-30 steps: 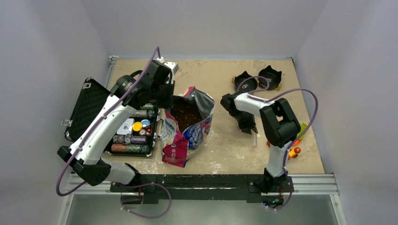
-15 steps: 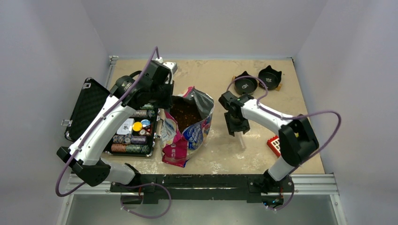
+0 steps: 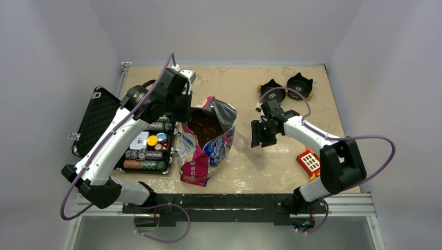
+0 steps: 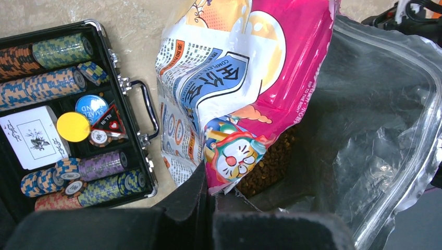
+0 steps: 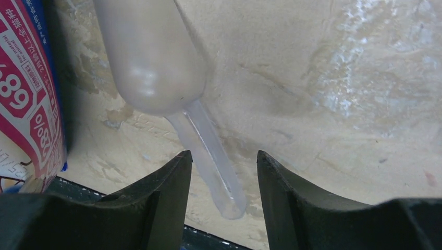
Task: Serve the pet food
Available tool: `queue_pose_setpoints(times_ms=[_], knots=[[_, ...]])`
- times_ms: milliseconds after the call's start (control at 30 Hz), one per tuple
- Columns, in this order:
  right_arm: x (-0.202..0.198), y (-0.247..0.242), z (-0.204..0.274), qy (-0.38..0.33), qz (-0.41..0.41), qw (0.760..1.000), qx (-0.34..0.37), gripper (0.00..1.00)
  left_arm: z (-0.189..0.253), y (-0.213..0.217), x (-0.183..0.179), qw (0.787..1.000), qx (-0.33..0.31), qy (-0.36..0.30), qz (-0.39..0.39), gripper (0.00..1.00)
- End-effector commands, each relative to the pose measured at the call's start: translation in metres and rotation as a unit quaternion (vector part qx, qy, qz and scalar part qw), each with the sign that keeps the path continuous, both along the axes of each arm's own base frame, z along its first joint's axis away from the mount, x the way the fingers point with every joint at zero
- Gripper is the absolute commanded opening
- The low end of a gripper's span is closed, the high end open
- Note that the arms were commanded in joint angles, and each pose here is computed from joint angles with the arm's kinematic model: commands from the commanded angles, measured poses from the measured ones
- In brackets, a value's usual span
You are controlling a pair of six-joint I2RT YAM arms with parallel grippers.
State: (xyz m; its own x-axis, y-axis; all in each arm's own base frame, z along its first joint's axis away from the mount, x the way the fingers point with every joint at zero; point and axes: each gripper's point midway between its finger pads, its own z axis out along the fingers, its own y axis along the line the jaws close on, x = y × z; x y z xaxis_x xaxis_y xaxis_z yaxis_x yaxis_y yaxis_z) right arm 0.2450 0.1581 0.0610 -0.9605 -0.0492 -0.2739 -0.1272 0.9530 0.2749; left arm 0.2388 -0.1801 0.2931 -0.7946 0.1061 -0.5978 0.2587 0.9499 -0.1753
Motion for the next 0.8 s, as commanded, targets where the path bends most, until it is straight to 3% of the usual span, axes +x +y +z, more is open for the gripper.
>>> queue_pose_setpoints(times_ms=[0, 133, 233, 367, 533, 700, 767], knots=[[0.017, 0.026, 0.011, -0.059, 0.063, 0.996, 0.027, 0.53, 0.062, -0.011, -0.005, 0.99, -0.11, -0.088, -0.007, 0.0], [0.015, 0.025, 0.006, -0.088, 0.073, 0.991, -0.073, 0.51, 0.061, -0.009, -0.006, 0.99, -0.11, -0.089, -0.006, 0.0], [0.008, 0.025, -0.004, -0.082, 0.065, 0.99, -0.098, 0.42, 0.063, -0.006, -0.007, 0.99, -0.107, -0.095, -0.003, 0.0], [-0.004, 0.03, -0.018, -0.07, 0.085, 0.989, -0.102, 0.34, 0.063, -0.003, -0.007, 0.99, -0.102, -0.099, -0.002, 0.0], [-0.005, 0.038, -0.023, -0.064, 0.093, 0.988, -0.103, 0.32, 0.061, -0.004, -0.007, 0.99, -0.101, -0.096, -0.005, 0.0], [-0.014, 0.049, -0.038, -0.016, 0.086, 0.993, -0.083, 0.25, 0.063, -0.005, -0.007, 0.99, -0.103, -0.098, -0.007, 0.0], [-0.014, 0.05, -0.041, -0.008, 0.074, 0.994, -0.082, 0.18, 0.062, -0.004, -0.007, 0.99, -0.101, -0.098, -0.006, 0.0]])
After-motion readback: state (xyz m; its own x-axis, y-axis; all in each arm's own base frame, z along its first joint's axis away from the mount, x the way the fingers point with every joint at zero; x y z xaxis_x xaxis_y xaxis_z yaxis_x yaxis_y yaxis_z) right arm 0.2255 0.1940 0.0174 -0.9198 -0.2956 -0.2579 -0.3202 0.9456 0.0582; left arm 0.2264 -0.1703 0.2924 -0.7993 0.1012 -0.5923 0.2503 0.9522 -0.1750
